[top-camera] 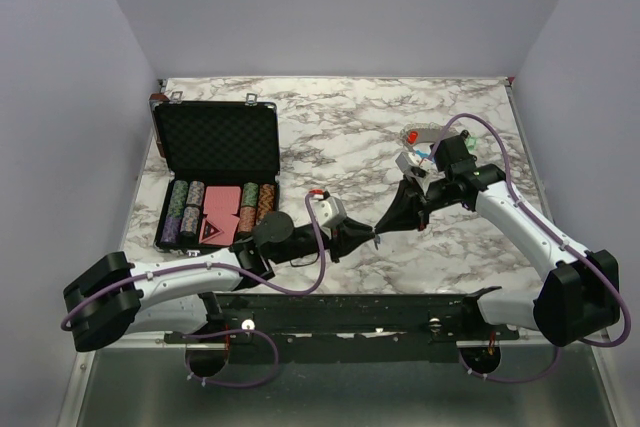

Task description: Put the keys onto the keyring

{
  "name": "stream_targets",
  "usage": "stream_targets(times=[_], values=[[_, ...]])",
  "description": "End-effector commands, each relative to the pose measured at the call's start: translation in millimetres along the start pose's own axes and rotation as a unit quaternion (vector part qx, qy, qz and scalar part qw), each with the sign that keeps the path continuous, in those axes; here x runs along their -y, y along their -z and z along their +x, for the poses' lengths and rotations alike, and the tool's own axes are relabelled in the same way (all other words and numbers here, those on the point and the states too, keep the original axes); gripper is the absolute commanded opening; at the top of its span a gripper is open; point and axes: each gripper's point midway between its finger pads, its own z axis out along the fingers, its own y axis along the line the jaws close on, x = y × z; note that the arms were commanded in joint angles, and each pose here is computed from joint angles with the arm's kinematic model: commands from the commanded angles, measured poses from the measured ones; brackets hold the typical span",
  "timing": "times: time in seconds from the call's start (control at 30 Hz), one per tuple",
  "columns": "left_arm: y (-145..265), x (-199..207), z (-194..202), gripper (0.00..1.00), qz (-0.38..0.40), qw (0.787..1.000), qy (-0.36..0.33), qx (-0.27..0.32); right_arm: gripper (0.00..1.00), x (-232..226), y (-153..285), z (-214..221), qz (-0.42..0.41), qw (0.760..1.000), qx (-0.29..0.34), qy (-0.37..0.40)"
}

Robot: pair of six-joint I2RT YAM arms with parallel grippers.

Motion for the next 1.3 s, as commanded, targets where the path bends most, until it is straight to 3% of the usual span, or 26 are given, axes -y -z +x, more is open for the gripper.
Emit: stream_targets(times=[0.0, 0.2, 0.27, 0.47, 0.5, 0.67, 0.77, 0.93, 1.07, 1.27], values=[[-3, 5, -2, 0.24, 0.015, 1.000, -0.010, -0.005, 0.01, -24, -1, -25, -0.059, 0.996, 0.071, 0.008], [-5, 5, 1, 0.11, 0.016, 1.000, -0.012, -0.014, 0.00, -24, -1, -24, -0.059, 0.996, 0.071, 0.004], [-5, 5, 4, 0.00, 0.015, 1.000, -0.013, -0.022, 0.01, -23, -1, -24, -0.059, 0.996, 0.070, 0.005], [-1, -1, 8, 0.00, -0.005, 0.998, -0.012, -0.063, 0.03, -18, -1, -16, -0.040, 0.998, 0.050, 0.006], [0, -2, 9, 0.00, -0.010, 0.997, -0.012, -0.077, 0.06, -16, 0, -14, -0.033, 0.999, 0.043, 0.007], [12, -3, 18, 0.00, -0.009, 0.986, -0.012, -0.165, 0.45, -9, 3, -11, 0.004, 1.000, -0.001, 0.023], [24, 4, 32, 0.00, 0.019, 0.971, 0.010, -0.237, 0.56, -8, 7, -15, 0.018, 0.999, -0.021, 0.038], [34, 5, 34, 0.00, 0.033, 0.949, 0.041, -0.310, 0.57, -7, 9, -15, 0.029, 0.998, -0.036, 0.038], [32, 7, 31, 0.00, 0.040, 0.934, 0.053, -0.350, 0.51, -2, 9, -11, 0.037, 0.998, -0.039, 0.019], [21, 9, 21, 0.00, 0.048, 0.923, 0.066, -0.377, 0.49, 2, 4, 4, 0.045, 0.998, -0.052, 0.000]])
